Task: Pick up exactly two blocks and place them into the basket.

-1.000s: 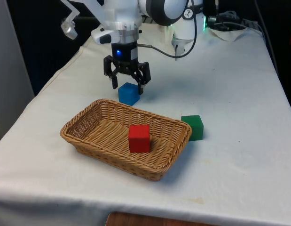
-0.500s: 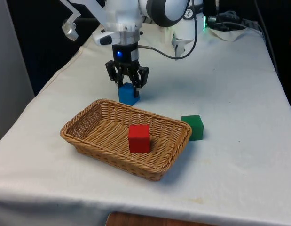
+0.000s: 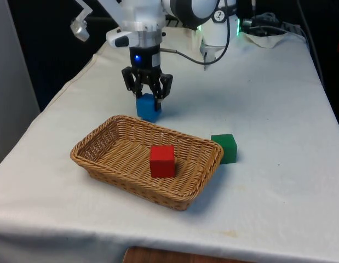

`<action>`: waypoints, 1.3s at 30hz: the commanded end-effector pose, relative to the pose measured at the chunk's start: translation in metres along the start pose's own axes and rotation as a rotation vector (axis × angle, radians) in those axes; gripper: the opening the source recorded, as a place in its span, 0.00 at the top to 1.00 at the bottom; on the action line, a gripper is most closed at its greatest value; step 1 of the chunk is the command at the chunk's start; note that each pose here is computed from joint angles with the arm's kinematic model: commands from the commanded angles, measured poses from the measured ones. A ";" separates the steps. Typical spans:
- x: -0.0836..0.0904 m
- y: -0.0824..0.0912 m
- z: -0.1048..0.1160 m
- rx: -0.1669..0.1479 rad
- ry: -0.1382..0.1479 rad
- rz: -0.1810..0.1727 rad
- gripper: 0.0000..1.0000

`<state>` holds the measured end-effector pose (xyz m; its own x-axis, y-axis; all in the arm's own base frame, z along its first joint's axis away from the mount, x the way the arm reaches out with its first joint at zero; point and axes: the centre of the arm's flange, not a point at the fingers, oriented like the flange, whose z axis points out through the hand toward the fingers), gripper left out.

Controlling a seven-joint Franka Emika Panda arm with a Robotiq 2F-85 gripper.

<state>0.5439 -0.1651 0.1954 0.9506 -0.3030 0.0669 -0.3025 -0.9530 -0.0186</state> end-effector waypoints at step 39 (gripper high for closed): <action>0.054 -0.008 -0.098 -0.037 0.082 0.002 1.00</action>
<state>0.5873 -0.1736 0.2985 0.9395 -0.3057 0.1548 -0.3123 -0.9498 0.0200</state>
